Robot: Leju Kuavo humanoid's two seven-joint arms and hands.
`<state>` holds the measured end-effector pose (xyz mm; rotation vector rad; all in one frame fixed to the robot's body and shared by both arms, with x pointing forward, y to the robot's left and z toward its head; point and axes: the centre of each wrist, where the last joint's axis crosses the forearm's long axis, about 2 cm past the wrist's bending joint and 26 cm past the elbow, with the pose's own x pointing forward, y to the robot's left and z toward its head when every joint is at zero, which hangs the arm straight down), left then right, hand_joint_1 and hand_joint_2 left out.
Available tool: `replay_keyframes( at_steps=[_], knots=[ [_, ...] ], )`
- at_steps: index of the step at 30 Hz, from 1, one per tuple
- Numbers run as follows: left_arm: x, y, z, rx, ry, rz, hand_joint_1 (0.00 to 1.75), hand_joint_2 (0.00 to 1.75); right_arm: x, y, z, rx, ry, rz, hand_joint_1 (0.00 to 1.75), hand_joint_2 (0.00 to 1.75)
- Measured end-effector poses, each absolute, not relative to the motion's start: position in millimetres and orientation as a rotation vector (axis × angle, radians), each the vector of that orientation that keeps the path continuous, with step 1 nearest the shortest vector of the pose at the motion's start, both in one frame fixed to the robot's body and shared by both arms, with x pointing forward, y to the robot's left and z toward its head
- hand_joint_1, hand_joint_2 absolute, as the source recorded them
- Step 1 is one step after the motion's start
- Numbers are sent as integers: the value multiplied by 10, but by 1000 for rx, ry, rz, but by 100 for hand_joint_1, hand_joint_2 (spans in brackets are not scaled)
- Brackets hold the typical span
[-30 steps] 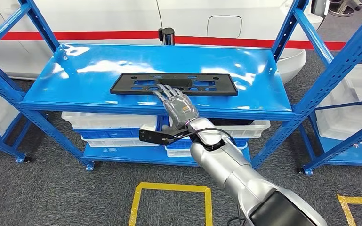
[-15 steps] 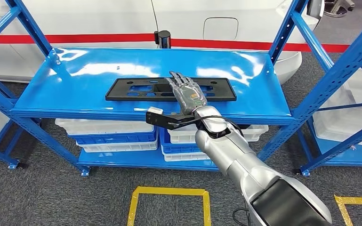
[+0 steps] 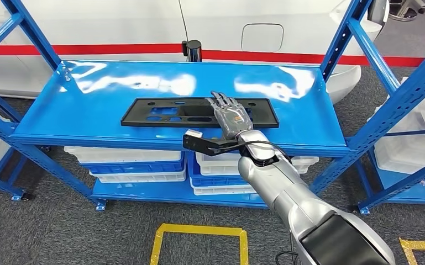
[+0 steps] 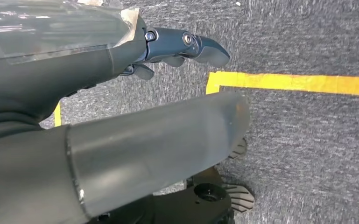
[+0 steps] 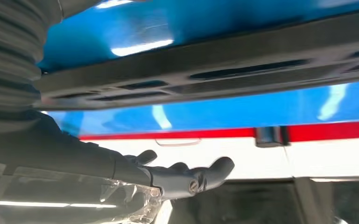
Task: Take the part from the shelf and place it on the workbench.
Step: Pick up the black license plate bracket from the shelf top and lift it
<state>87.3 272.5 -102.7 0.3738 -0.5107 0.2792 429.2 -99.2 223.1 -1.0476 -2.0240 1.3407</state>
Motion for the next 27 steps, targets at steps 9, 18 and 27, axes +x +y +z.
replay_keyframes(
  at_steps=[9, 18, 27],
  knots=[
    [833, 2733, -1035, 396, -576, 277, 0, 0, 4254, -1015, 2110, -1013, -2005, 1347, 98, 175],
    [841, 2706, -1025, 489, -696, 238, 0, 0, 4277, -1104, 2073, -997, -2008, 1322, 104, 175],
    [833, 2697, -1020, 557, -733, 226, 0, 175, 4283, -1191, 2031, -981, -2059, 1280, 140, 175]
  ],
)
